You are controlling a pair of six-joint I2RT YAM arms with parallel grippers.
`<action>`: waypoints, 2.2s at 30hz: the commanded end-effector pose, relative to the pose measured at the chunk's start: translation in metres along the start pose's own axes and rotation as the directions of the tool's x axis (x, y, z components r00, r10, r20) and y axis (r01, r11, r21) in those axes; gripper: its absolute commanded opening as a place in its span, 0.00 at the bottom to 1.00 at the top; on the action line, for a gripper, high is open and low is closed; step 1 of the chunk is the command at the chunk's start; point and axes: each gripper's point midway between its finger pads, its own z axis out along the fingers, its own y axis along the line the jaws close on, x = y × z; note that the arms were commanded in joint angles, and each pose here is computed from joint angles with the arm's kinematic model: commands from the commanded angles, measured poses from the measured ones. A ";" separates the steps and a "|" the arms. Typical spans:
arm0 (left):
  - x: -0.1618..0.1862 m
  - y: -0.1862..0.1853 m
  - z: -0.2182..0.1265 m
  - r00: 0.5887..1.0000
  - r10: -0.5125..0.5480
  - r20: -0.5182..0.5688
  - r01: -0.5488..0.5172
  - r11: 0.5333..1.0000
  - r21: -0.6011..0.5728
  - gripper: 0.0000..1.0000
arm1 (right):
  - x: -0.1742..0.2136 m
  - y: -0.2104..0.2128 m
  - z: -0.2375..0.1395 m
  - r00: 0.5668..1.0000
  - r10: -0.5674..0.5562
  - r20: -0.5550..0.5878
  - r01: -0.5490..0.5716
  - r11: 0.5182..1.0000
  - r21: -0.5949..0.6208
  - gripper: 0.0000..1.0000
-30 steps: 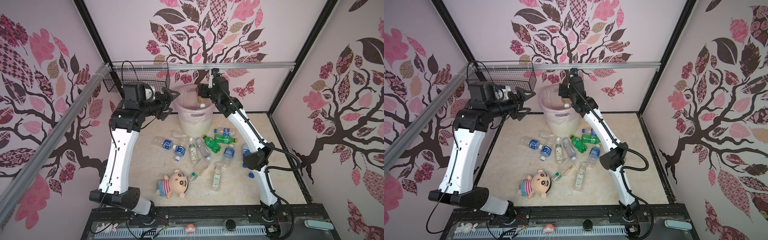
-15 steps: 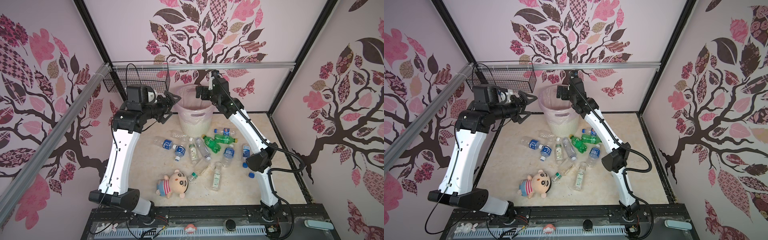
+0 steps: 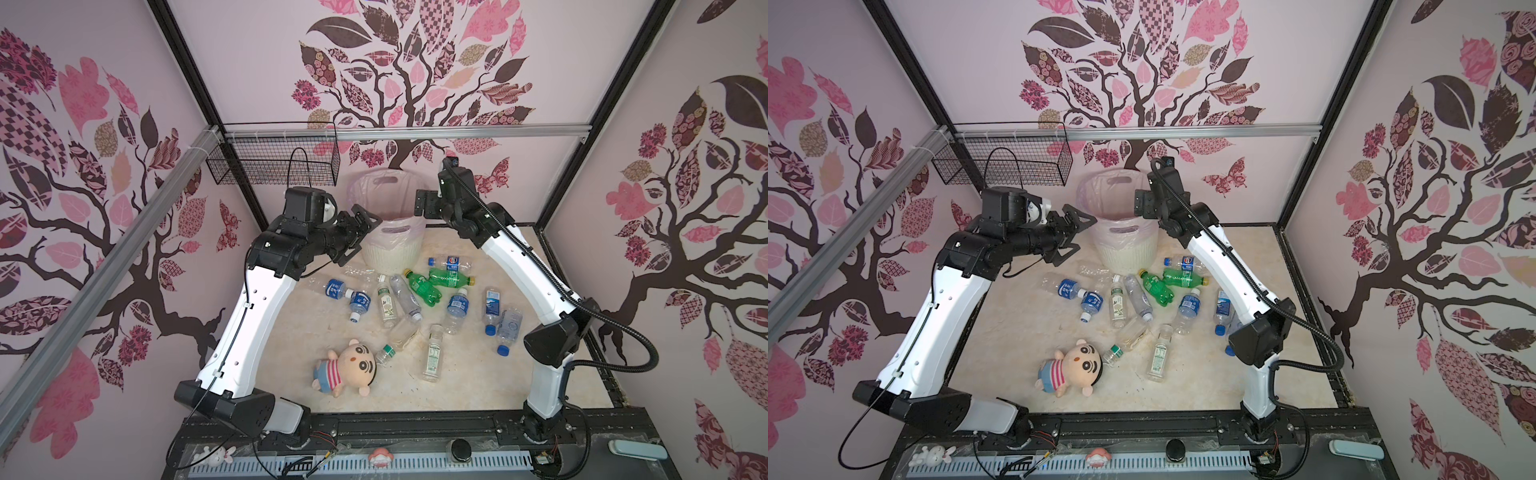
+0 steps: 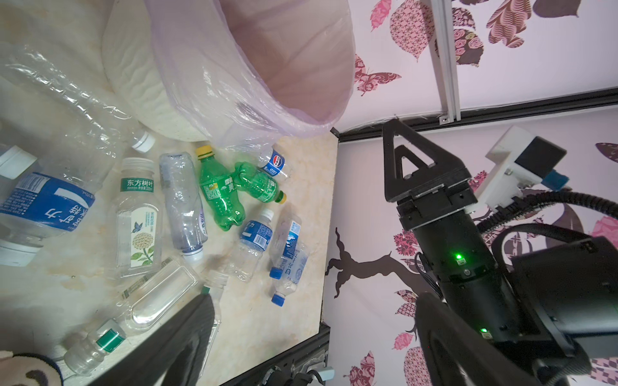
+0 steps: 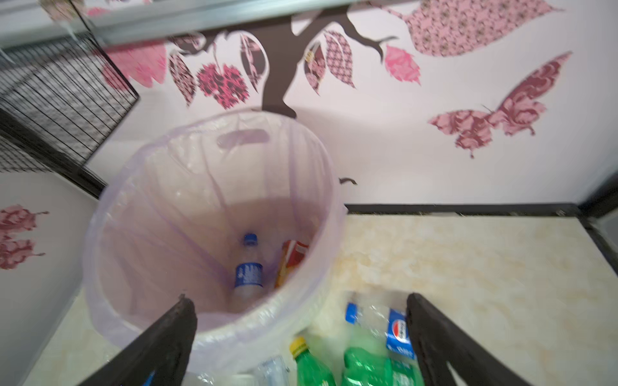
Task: Throw the plastic bottles in the bin
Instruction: 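Lower the right gripper to the clear soda-water bottle while the left arm follows, then close the right gripper on the clear soda-water bottle and lift it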
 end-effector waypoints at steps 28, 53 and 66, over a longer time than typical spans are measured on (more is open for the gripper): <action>0.174 0.028 0.098 0.805 0.478 -0.350 -0.508 0.861 0.007 0.97 | 0.260 -0.237 -0.135 0.810 0.511 -0.289 -0.279 0.769 0.575 1.00; 0.202 0.060 0.115 0.741 0.521 -0.423 -0.564 0.825 0.026 0.97 | 0.334 -0.251 -0.096 0.759 0.504 -0.413 -0.262 0.816 0.515 0.91; 0.200 0.058 0.118 0.733 0.531 -0.425 -0.578 0.816 0.022 0.97 | 0.360 -0.264 -0.094 0.737 0.515 -0.439 -0.253 0.811 0.527 0.73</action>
